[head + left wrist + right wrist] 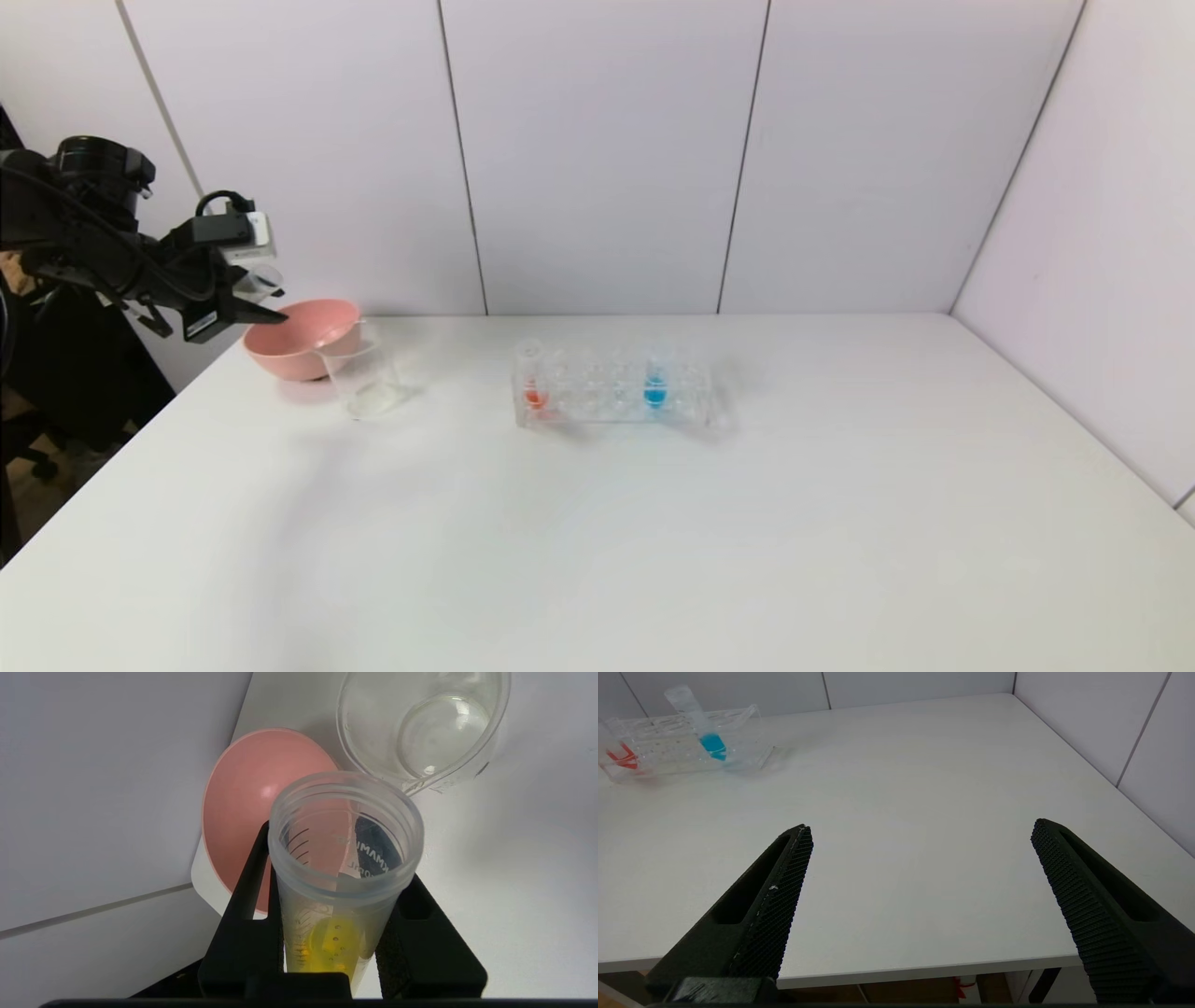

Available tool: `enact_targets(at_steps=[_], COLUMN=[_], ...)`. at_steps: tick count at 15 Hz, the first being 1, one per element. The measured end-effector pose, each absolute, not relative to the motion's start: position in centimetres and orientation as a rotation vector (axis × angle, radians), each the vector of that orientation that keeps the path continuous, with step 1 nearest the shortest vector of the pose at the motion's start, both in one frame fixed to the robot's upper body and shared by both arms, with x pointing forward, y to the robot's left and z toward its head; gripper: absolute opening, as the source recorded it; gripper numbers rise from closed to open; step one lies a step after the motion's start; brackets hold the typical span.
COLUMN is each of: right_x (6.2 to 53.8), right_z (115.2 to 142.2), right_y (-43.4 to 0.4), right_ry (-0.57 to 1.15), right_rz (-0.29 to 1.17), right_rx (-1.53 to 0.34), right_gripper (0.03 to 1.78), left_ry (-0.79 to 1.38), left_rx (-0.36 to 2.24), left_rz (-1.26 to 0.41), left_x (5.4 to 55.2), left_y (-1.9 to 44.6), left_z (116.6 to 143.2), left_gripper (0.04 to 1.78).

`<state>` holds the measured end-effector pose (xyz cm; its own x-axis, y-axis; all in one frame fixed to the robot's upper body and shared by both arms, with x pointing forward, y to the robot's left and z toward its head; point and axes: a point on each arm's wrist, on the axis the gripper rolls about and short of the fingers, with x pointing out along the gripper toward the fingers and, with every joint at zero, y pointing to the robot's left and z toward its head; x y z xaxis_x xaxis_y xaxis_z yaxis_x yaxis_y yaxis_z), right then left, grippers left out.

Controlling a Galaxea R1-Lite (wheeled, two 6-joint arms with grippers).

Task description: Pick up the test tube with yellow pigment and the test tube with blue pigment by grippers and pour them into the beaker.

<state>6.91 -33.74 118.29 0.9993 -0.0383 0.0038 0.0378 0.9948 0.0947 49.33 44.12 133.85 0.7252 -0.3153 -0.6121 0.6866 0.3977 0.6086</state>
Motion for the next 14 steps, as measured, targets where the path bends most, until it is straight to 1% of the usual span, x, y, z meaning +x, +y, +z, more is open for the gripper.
enact_targets(at_steps=[3, 6, 14], right_x=[6.9, 6.9, 6.9], right_z=[118.3, 118.3, 118.3], right_y=[-33.7, -33.7, -33.7], right_ry=[-0.006, -0.006, -0.006], right_rz=[-0.038, -0.038, -0.038], right_rx=[0.095, 0.095, 0.095], right_gripper=[1.71, 1.71, 1.71], left_ry=[0.43, 0.475, 0.522], left_rx=[0.971, 0.98, 1.042], left_rz=[-0.629, -0.592, -0.511], left_x=[50.0, 50.2, 51.1], left_y=[44.2, 44.1, 42.4], left_z=[133.7, 133.4, 133.6], left_gripper=[0.54, 0.54, 0.54])
